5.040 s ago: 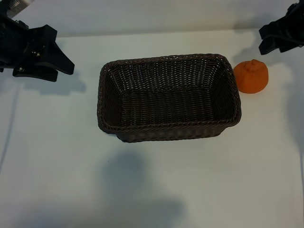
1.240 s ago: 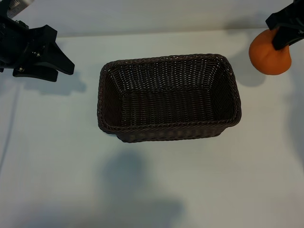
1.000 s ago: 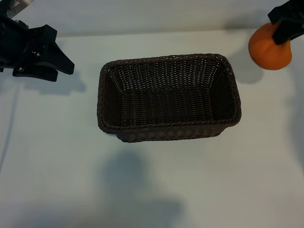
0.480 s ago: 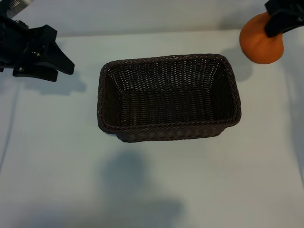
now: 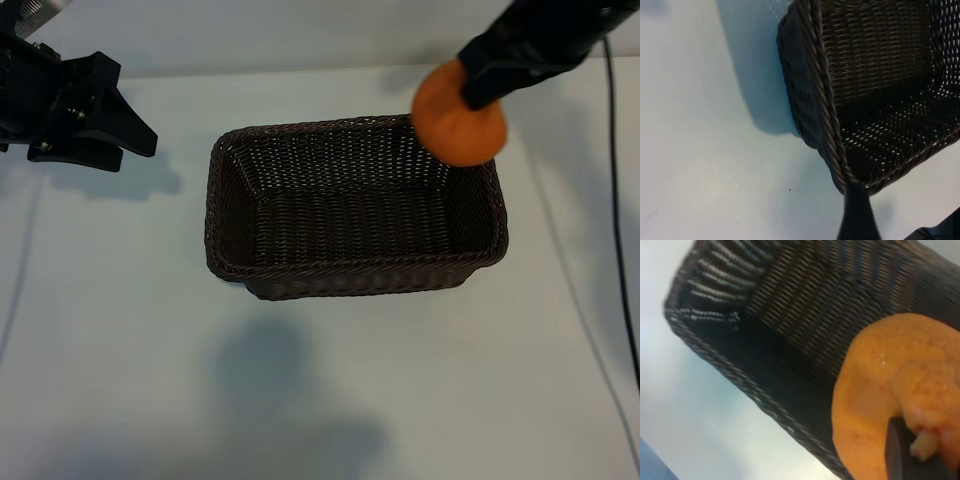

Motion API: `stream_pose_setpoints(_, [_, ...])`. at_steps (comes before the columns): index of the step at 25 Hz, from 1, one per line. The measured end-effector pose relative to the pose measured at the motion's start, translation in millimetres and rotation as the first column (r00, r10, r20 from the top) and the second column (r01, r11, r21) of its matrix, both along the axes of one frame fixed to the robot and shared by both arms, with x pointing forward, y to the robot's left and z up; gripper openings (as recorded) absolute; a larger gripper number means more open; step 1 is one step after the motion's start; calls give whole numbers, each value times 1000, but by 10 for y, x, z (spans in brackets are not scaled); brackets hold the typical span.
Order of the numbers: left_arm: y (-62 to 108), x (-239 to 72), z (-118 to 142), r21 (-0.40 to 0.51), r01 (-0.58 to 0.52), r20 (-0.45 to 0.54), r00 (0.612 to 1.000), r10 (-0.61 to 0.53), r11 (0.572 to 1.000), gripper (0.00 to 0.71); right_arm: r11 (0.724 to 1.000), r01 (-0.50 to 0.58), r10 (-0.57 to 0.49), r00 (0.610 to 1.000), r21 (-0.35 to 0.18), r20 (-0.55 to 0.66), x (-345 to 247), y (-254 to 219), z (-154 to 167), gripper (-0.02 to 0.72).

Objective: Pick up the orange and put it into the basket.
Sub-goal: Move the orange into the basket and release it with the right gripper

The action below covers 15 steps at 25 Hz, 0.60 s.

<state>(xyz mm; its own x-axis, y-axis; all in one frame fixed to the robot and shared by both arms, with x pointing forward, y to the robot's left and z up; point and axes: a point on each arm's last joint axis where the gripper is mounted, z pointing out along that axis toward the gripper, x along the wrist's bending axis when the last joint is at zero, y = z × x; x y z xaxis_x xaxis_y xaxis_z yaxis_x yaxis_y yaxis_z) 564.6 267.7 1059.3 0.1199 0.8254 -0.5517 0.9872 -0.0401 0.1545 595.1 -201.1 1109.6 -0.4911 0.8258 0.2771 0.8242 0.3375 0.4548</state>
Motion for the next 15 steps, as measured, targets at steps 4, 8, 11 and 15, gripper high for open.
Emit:
stream_pose_setpoints(4, [-1,0,0,-1,0,0,1000,0,1000,518,999,-33,32,998,17,53,-27,271,22,49])
stream_pose_setpoints(8, [-1,0,0,0,3,2,1000,-3,1000,518,998,-36,32,994,42,107,-31,443,50,49])
stream_pose_setpoints(11, [-1,0,0,0,3,2,1000,-3,1000,518,998,-27,20,991,51,132,-13,473,59,49])
stream_pose_setpoints(15, [-1,0,0,0,3,2,1000,-3,1000,518,998,-18,12,995,53,104,53,496,-54,49])
